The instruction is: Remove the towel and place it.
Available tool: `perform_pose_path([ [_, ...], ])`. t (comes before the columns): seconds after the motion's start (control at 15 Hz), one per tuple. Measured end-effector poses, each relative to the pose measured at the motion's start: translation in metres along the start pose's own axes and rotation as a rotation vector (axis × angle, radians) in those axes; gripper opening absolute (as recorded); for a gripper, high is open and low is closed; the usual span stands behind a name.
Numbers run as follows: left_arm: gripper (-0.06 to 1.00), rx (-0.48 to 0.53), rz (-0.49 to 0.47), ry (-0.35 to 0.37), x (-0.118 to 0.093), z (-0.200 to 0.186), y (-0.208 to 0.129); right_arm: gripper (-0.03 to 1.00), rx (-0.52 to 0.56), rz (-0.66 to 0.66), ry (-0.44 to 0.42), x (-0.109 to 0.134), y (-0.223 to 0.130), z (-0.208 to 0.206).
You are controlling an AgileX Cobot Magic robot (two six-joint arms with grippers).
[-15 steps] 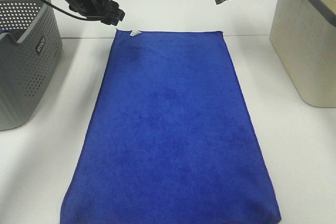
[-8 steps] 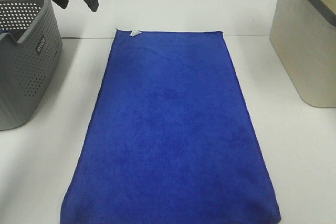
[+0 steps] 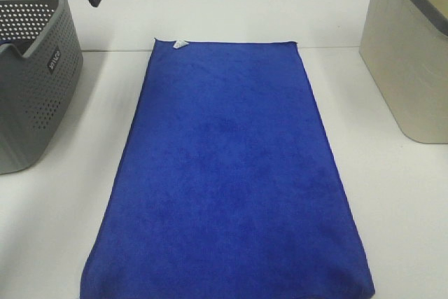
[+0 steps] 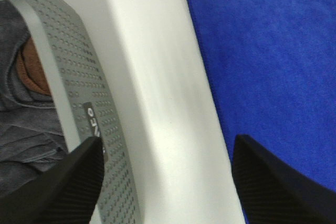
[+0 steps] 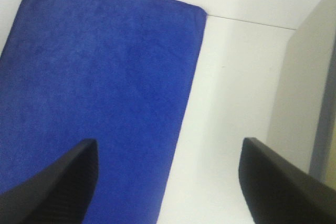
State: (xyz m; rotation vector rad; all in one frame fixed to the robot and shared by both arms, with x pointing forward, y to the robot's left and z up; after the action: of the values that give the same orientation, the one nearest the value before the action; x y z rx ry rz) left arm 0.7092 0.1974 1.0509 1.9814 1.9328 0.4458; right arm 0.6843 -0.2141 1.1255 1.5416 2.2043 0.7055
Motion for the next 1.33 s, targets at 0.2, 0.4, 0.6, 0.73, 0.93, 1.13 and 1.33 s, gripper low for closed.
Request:
perform_pose_path([
  [0.2,0.66,-0.048,-0.053,0.024,0.029,-0.023,0.007,0.73,0.013,0.016,-0.044,-0.014,-0.009,-0.01],
  [0.4,0.66,-0.078,-0.136,0.039,0.066,-0.038,0.012,0.73,0.029,0.049,-0.066,-0.028,-0.022,-0.022],
  [0.6,0.66,-0.086,-0.25,0.025,0.115,-0.044,0.012,0.73,0.069,0.115,-0.107,-0.054,-0.047,-0.035],
  [0.73,0.66,-0.086,-0.261,0.014,0.123,-0.045,0.011,0.73,0.086,0.126,-0.112,-0.055,-0.059,-0.041],
  [0.93,0.66,-0.07,-0.21,0.012,0.12,-0.078,-0.019,0.73,0.098,0.141,-0.081,-0.036,-0.09,-0.069],
  [1.13,0.66,-0.006,-0.193,0.064,0.12,-0.113,-0.089,0.73,0.12,0.146,-0.075,-0.012,-0.147,-0.104],
  [1.33,0.66,-0.095,-0.194,0.084,0.116,-0.156,-0.171,0.73,0.091,0.157,-0.063,0.018,-0.213,-0.138],
])
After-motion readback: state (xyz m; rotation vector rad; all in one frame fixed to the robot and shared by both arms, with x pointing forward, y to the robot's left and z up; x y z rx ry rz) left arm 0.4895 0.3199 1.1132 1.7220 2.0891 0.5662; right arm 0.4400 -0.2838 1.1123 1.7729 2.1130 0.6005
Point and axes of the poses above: a point on each arm's last joint axis where the gripper is mounted, z pointing out along that axis toward the gripper, x along the wrist's bending axis when the last joint is at zero, y = z × x, the point moved 4 cm from there along z, pointing out along that axis toward the gripper, and after that the axes turned 10 degrees about -z, right-handed, at the moved point
